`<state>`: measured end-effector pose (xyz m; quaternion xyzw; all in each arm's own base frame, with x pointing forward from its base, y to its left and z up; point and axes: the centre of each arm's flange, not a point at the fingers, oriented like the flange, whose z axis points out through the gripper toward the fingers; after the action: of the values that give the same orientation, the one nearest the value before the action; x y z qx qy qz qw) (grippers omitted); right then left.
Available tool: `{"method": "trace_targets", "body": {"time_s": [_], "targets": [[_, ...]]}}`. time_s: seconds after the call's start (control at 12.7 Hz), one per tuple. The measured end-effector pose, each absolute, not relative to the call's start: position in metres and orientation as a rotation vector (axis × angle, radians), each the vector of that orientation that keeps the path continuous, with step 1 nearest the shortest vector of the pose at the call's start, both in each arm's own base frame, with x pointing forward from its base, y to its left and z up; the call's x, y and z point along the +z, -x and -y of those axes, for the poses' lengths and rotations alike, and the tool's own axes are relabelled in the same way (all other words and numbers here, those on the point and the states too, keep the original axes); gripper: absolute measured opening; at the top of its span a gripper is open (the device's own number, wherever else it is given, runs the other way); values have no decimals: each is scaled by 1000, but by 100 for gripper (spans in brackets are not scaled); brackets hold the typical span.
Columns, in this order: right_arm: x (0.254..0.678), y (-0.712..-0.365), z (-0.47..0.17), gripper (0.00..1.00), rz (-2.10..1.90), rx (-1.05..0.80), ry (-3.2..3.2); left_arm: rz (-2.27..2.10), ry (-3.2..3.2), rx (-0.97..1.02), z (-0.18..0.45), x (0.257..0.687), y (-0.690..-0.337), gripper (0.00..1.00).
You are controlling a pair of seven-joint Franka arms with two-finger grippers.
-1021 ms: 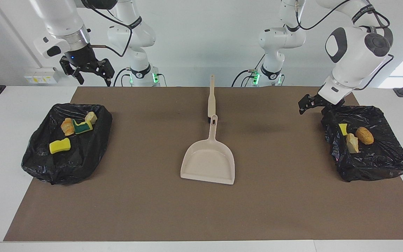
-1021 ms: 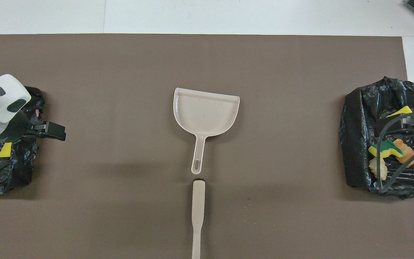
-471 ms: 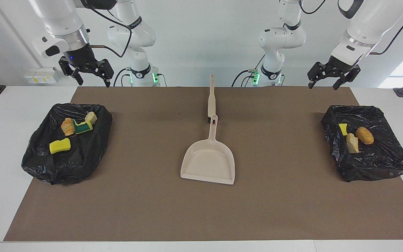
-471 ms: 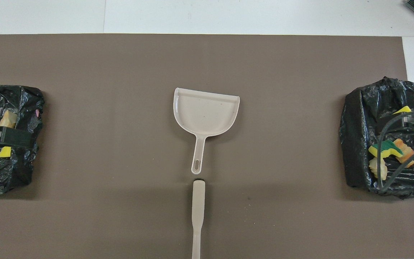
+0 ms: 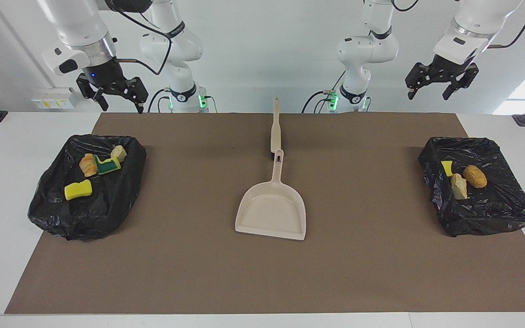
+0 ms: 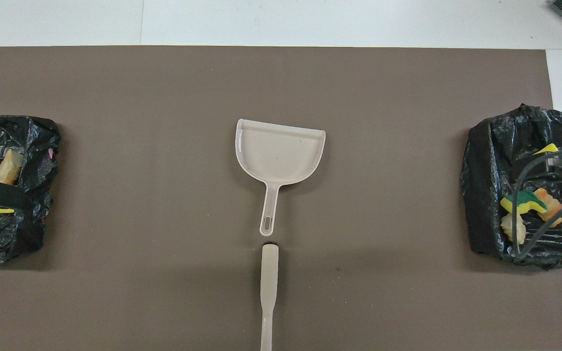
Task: Sweep and dump trash in bin
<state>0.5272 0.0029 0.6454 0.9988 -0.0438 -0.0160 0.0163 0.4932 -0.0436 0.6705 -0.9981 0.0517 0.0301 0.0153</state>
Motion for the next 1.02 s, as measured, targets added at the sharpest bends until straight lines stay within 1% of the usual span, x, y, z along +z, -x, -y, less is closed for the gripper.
{"method": "trace_targets", "body": {"time_s": [1.02], "targets": [[645,-527,-3,100,136,-50,-3106,-150,3130,60,41,672,-496,100]]}}
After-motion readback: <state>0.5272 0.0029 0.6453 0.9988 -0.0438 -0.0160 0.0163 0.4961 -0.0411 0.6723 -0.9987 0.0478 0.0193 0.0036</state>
